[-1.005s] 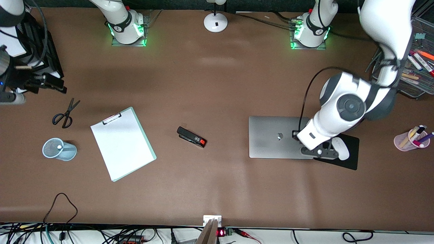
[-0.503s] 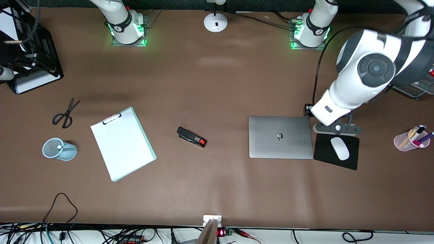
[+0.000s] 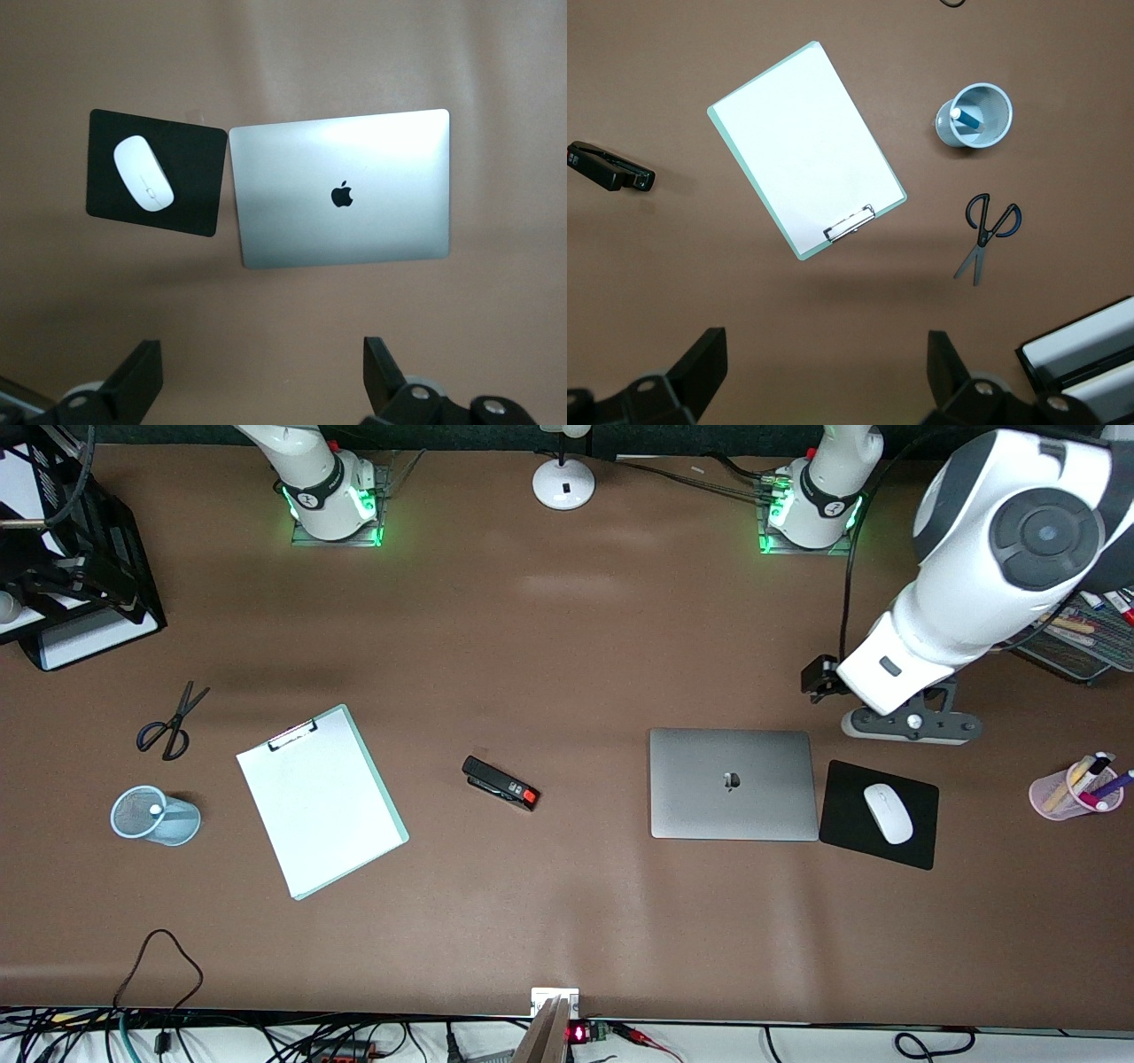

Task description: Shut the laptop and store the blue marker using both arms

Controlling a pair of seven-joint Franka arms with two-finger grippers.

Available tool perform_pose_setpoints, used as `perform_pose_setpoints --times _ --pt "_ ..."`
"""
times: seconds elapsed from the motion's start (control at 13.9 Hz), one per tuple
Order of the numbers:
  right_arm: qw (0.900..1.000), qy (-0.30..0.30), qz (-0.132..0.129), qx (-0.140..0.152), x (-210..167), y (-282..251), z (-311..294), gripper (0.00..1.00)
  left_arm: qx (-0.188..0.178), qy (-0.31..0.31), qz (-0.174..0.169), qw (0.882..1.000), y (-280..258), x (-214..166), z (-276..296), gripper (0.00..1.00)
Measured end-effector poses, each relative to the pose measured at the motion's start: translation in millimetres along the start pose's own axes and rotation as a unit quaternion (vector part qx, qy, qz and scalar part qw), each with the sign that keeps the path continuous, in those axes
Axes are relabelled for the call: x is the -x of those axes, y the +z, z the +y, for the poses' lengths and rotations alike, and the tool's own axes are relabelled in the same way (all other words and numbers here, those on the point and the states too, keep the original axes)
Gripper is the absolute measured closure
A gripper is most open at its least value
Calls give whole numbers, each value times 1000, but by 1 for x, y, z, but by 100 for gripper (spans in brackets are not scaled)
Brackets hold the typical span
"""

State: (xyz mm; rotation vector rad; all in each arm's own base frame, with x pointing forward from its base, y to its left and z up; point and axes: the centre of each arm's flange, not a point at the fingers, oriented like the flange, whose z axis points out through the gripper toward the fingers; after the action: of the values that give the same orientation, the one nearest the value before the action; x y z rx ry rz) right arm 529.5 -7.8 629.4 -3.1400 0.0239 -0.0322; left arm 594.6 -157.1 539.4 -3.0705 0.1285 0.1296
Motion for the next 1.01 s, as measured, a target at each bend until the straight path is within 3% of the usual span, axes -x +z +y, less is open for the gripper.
perform_pose_setpoints --times 0.57,1.01 --pt "1000 3 -2 0 1 -2 3 0 32 18 15 999 -38 23 -78 0" --pt "1000 4 -11 0 1 2 4 0 26 3 37 999 -34 54 -130 0"
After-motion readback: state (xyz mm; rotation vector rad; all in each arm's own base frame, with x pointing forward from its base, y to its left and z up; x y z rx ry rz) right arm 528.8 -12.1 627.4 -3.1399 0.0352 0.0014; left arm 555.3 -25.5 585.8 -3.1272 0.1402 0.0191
